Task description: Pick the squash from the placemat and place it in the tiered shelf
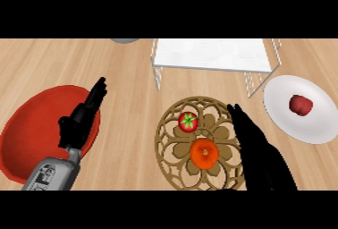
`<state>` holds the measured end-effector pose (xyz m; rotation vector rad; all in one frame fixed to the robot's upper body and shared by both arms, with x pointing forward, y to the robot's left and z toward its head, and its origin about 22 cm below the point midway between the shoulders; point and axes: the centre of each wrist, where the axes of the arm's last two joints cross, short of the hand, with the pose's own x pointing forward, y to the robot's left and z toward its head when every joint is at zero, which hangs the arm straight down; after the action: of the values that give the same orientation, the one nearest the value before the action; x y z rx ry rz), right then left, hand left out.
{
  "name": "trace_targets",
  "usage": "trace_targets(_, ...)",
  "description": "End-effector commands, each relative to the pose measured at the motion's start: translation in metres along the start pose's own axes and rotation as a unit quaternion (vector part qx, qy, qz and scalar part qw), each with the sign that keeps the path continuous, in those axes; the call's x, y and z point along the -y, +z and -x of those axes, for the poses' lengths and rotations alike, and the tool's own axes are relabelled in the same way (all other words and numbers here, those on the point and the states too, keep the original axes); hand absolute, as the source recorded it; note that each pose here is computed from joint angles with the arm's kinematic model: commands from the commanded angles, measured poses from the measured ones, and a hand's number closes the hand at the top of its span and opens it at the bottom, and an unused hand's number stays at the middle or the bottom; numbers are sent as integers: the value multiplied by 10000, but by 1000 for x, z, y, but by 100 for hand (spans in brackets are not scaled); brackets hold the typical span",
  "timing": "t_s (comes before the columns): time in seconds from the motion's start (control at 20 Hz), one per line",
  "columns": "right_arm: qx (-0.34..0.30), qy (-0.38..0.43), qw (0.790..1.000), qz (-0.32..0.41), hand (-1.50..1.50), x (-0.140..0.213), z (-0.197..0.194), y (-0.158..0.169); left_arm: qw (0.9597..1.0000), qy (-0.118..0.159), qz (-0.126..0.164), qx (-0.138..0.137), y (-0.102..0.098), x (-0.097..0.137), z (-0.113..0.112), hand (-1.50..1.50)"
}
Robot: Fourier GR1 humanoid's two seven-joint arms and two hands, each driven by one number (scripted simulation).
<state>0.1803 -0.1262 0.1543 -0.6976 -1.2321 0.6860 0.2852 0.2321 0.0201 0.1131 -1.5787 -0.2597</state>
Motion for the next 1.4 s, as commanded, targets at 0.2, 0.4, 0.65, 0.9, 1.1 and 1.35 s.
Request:
trace_targets(0.2,-969,177,9951,122,-150,-11,-24,4,9999,119,26,-50,13,23,3,0)
trace_targets(0.4,-959,215,9951,-80,-150,-17,-20,-8,10000,32,-26,-26,-6,0,1,0)
trace_targets(0.65,-1124,213,9934,-54,-150,-35,-24,-27,9999,57,56,-62,5,11,-4,0)
trace_targets(0.9,-1128,272,9932,-67,-150,-57,-13,-20,10000,6,-4,-34,2,15,7,0)
trace_targets(1.1,-1285,431,9908,-47,-150,-36,-23,-14,9999,130,21,-56,-6,9,-3,0)
trace_targets(1.35,-1332,402,9902,-121,-150,-46,-8,-34,10000,12,9,-27,3,5,1,0)
